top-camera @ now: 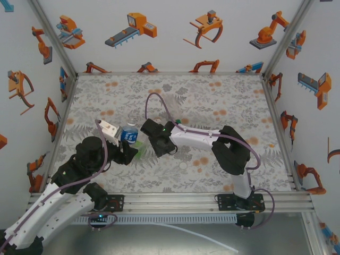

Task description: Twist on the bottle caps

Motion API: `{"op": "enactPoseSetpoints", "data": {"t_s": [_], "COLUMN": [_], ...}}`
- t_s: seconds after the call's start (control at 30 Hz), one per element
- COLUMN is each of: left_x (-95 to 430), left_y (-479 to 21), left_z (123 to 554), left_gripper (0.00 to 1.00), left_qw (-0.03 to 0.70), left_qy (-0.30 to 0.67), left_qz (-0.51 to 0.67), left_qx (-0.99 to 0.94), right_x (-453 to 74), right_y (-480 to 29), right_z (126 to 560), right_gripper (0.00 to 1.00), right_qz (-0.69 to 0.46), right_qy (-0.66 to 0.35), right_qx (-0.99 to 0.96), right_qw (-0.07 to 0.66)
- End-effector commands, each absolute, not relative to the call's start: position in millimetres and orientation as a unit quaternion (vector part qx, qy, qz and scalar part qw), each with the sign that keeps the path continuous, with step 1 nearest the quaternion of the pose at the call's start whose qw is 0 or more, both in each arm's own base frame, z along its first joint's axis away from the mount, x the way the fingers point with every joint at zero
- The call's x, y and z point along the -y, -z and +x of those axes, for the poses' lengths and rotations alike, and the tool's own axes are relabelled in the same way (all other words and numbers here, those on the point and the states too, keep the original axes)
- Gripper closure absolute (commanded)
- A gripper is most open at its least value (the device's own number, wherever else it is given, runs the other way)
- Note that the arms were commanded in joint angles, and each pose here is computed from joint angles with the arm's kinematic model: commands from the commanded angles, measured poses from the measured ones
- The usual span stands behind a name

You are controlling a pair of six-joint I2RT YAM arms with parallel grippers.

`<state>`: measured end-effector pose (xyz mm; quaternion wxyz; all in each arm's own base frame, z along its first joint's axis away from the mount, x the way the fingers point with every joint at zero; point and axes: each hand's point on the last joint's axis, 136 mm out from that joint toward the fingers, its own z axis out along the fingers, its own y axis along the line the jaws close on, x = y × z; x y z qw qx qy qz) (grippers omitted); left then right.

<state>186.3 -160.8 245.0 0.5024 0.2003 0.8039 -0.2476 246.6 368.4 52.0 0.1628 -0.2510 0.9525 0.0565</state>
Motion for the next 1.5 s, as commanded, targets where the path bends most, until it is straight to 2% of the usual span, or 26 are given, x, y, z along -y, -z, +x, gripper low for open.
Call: {"op": "enactPoseSetpoints", "data": {"t_s": [0.0, 1.47], "left_x": [160, 161], "left_y": [-248, -243], "left_z": [190, 193], "left_gripper": [0.99, 0.99], "left_qw": [0.510, 0.505], "left_qy": [0.250, 0.245], "left_qz": [0.191, 0.190], "left_qx": [-0.801, -0.806], "right_x": [-374, -376], "right_y": [-58, -29], "right_z": [251, 241], "right_gripper": [0.58, 0.59], "right_qz": [-0.256, -0.256], "right_qy": [-0.056, -0.053], "right_qx": [-0.950, -0.954], "right_qw": [0.173, 0.144]}}
